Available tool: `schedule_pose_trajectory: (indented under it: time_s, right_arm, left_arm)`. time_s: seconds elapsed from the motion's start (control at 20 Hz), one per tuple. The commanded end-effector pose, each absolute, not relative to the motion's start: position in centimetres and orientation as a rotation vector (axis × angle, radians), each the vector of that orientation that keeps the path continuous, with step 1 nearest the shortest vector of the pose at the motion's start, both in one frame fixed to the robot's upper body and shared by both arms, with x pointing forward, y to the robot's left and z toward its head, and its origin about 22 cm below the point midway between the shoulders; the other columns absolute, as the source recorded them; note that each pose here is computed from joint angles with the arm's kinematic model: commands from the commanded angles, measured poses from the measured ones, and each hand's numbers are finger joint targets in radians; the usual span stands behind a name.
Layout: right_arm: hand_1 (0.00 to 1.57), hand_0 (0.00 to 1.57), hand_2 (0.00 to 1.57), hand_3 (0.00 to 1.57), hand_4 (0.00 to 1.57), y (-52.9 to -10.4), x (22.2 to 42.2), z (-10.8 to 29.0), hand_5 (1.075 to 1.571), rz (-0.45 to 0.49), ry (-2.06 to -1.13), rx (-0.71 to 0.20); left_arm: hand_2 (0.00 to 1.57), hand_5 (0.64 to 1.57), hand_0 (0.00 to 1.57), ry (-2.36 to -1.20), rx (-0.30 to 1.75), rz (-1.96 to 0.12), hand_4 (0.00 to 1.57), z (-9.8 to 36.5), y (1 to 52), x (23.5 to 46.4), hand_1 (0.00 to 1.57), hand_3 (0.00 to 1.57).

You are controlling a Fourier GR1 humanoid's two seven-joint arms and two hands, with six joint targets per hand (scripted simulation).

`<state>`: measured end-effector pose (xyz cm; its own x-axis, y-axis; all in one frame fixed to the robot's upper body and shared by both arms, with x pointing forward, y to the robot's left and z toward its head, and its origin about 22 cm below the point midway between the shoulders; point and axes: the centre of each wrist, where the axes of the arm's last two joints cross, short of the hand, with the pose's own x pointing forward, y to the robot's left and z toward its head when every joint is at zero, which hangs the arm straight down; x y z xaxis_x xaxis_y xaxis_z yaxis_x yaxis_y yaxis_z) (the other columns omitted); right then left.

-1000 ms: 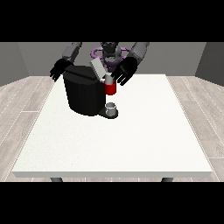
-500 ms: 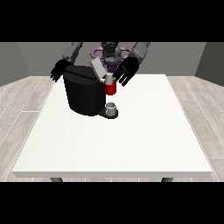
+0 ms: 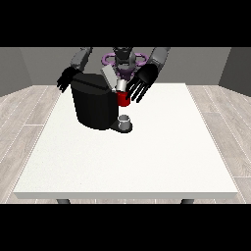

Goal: Insert the coffee pod into the coffee machine and close the lid

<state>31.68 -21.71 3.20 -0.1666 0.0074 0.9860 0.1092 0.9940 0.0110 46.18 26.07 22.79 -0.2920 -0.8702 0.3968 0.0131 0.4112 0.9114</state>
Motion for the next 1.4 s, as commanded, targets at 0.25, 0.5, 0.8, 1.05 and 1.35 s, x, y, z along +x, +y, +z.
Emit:
schedule_pose_trajectory:
  time_s: [0.25, 0.5, 0.8, 1.05, 1.35]
  right_arm:
    - [0.0, 0.0, 0.0, 0.0, 0.36, -23.6, 31.1, 2.4, 1.571, -0.088, -1.701, -0.113]
    - [0.0, 0.0, 0.0, 0.0, 0.38, -23.4, 30.1, -0.2, 1.571, -0.119, -1.67, -0.118]
    - [0.0, 0.0, 0.0, 0.0, 0.39, -23.9, 29.6, -1.4, 1.571, -0.149, -1.607, -0.151]
    - [0.0, 0.0, 0.0, 0.0, 0.39, -26.4, 27.6, -3.7, 1.571, -0.239, -1.5, -0.211]
    - [0.0, 0.0, 0.0, 0.0, 0.37, -28.3, 25.6, -5.1, 1.571, -0.28, -1.409, -0.272]
  left_arm:
    - [0.0, 1.571, 0.0, -1.598, 0.75, -1.081, 0.0, 21.9, 27.4, 45.9, 0.0, 0.0]
    - [0.0, 1.571, 0.0, -1.572, 0.721, -1.092, 0.0, 20.7, 26.0, 45.9, 0.0, 0.0]
    - [0.0, 1.571, 0.0, -1.603, 0.58, -0.987, 0.0, 18.7, 24.5, 45.8, 0.0, 0.0]
    - [0.0, 1.571, 0.0, -1.672, 0.28, -0.671, 0.08, 12.6, 24.0, 44.7, 0.0, 0.0]
    - [0.0, 1.571, 0.0, -1.605, 0.021, -0.496, 0.0, 4.8, 24.5, 41.7, 0.0, 0.0]
